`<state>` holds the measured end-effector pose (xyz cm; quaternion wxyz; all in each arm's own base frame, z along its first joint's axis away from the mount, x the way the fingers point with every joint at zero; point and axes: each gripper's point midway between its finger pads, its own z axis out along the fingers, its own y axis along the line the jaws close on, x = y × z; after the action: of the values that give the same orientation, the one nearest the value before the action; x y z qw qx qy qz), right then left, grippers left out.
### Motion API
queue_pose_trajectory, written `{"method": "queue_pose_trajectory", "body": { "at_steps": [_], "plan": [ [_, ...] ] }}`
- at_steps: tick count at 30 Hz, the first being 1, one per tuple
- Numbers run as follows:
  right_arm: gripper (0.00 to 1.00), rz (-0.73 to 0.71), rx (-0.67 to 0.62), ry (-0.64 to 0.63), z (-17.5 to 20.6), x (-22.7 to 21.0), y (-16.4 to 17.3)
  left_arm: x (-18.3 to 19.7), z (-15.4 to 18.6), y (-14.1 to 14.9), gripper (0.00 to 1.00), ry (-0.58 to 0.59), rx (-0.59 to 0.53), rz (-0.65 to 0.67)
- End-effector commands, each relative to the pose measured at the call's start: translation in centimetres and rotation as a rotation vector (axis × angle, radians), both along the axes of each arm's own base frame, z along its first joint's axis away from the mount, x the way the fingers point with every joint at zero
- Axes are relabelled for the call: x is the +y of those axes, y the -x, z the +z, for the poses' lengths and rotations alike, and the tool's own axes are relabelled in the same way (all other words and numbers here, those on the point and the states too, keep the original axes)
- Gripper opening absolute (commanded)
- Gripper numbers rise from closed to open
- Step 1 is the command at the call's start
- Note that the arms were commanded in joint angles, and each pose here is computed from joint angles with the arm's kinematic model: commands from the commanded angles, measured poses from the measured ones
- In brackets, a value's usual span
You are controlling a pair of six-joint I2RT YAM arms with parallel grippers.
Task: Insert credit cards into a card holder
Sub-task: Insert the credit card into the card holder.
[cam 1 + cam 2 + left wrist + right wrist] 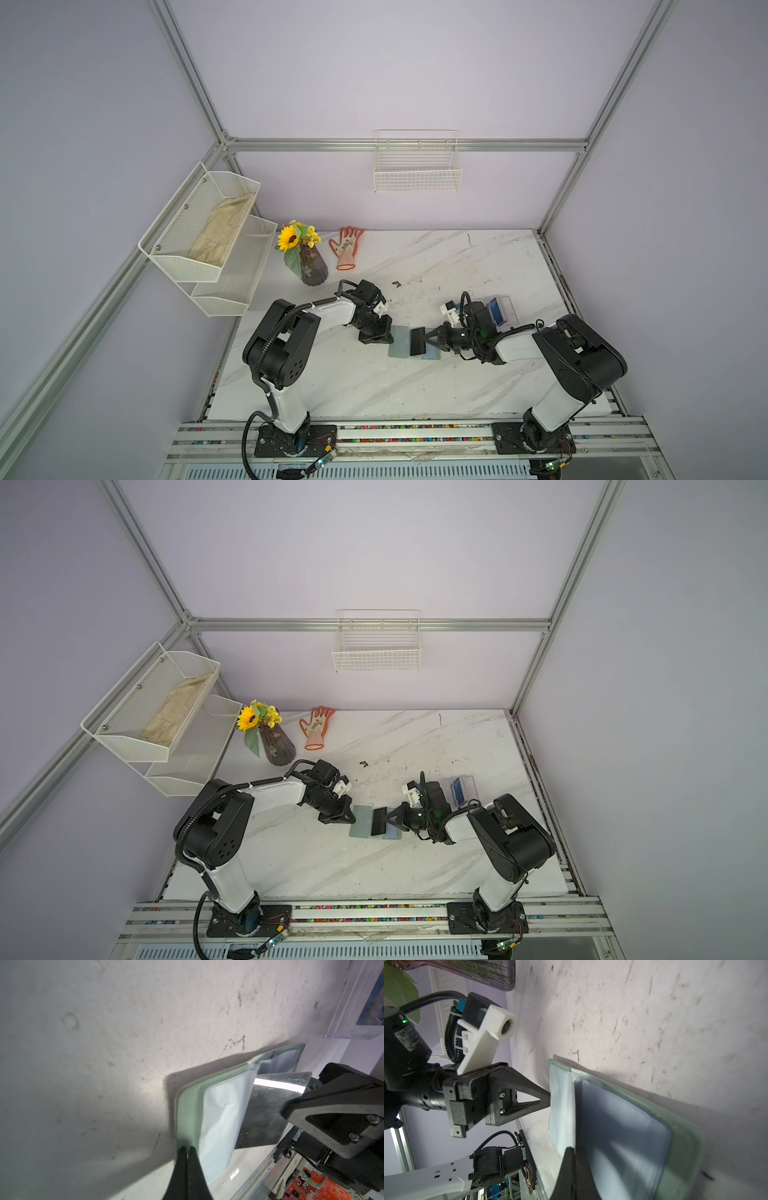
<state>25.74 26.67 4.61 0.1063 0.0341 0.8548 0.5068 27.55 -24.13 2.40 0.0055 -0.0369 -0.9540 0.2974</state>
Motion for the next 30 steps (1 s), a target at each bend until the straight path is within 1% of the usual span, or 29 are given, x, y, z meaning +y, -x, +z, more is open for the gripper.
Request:
{"method": "queue_pose_trajectory", "body": {
  "at_steps": [1,16,21,30],
  "plan": [
    [0.0,-0.009,-0.004,-0.032,0.6,0.1,-0.2,0.5,-1.8,1.5,0.0,-0.037,0.052,-0.002],
    [0.0,-0.02,-0.028,-0.068,2.6,0.4,-0.6,0.6,-1.8,1.5,0.0,-0.041,0.052,-0.001],
    [0.0,-0.028,-0.005,-0.051,1.5,0.2,-0.4,0.6,-1.8,1.5,0.0,-0.041,0.051,0.0],
    [0.0,-0.034,0.01,-0.068,0.9,0.3,-0.3,0.6,-1.9,1.6,0.0,-0.042,0.054,-0.002]
  ]
}}
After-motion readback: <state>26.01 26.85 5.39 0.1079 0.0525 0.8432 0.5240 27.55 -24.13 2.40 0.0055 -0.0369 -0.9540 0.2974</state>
